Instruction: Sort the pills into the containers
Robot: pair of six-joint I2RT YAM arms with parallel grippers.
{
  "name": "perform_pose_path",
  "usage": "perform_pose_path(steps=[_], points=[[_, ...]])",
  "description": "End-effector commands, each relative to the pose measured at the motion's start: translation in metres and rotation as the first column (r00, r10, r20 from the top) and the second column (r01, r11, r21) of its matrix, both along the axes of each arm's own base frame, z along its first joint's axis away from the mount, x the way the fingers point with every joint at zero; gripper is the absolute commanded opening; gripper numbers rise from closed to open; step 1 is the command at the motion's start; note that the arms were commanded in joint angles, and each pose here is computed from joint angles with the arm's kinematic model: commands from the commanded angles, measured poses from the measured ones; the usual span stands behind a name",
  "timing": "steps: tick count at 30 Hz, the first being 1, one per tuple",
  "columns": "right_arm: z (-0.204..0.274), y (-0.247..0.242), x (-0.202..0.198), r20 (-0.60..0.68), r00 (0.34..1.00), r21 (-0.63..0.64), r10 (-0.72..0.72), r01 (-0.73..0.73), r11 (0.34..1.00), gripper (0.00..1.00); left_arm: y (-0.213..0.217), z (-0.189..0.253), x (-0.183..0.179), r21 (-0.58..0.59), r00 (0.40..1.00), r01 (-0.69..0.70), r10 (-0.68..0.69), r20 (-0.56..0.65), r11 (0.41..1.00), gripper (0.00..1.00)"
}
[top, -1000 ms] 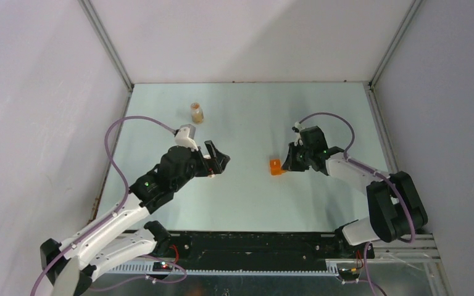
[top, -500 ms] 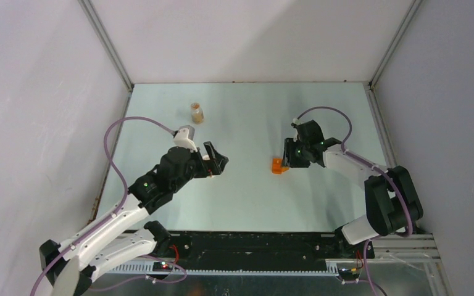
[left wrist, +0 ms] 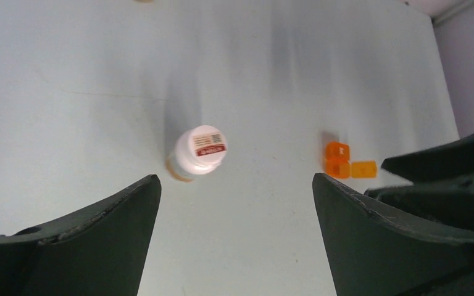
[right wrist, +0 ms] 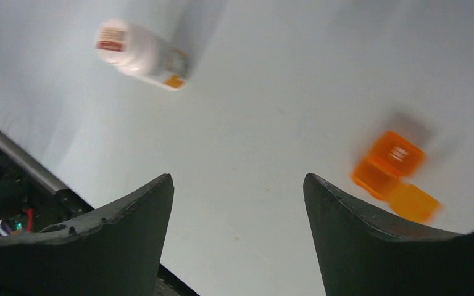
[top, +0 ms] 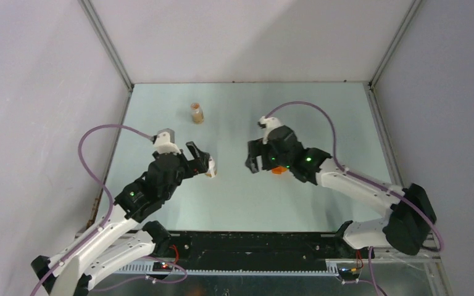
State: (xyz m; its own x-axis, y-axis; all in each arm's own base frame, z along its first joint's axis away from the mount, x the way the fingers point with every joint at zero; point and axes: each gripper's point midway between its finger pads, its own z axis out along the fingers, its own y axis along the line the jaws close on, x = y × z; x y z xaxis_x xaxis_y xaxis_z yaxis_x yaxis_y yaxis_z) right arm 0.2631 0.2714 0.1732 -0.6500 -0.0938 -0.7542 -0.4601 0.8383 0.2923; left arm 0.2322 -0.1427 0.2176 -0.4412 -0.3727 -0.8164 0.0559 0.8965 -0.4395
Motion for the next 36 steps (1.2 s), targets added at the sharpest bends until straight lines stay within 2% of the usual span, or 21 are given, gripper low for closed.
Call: perform_pose_path(steps=[1,2,5,6,7,11,20,25,32,36], points=[[0.022,0.077,0.007,0.112,0.991,0.070,0.074,-0.082,0.994,0.81,0.046,0.025,-0.002,-0.001,0.976,-0.205,0.205,0.067,0.979,0.98],[0.035,0.096,0.003,0.145,0.985,0.086,0.095,-0.108,0.990,0.81,0.051,0.022,-0.004,0.007,0.974,-0.221,0.220,0.060,0.975,0.98],[0.021,0.142,-0.004,0.167,0.971,0.048,0.171,-0.181,0.982,0.82,0.069,0.023,-0.010,0.000,0.955,-0.287,0.286,0.072,0.958,0.98],[0.029,0.152,-0.002,0.190,0.966,0.053,0.176,-0.189,0.981,0.82,0.074,0.021,-0.012,0.002,0.950,-0.304,0.303,0.070,0.953,0.98],[0.012,0.162,-0.003,0.181,0.963,0.011,0.201,-0.206,0.978,0.82,0.076,0.022,-0.014,-0.008,0.948,-0.311,0.310,0.073,0.950,0.98],[-0.005,0.187,0.008,0.198,0.953,-0.053,0.230,-0.224,0.973,0.82,0.088,0.019,-0.021,-0.003,0.937,-0.341,0.340,0.074,0.940,0.98],[-0.062,0.205,0.032,0.123,0.961,-0.239,0.248,-0.214,0.947,0.75,0.099,0.015,-0.028,-0.023,0.928,-0.362,0.362,0.088,0.932,0.98],[-0.077,0.213,0.033,0.083,0.970,-0.229,0.228,-0.204,0.952,0.66,0.097,0.012,-0.028,-0.030,0.930,-0.355,0.356,0.091,0.934,0.98],[-0.079,0.200,0.043,0.040,0.993,-0.211,0.114,-0.103,0.972,0.54,0.091,0.008,-0.025,-0.018,0.939,-0.331,0.331,0.089,0.944,0.99],[-0.071,0.185,0.047,-0.002,0.999,-0.180,0.053,-0.053,0.982,0.50,0.072,0.006,-0.019,-0.019,0.963,-0.248,0.249,0.104,0.969,0.99]])
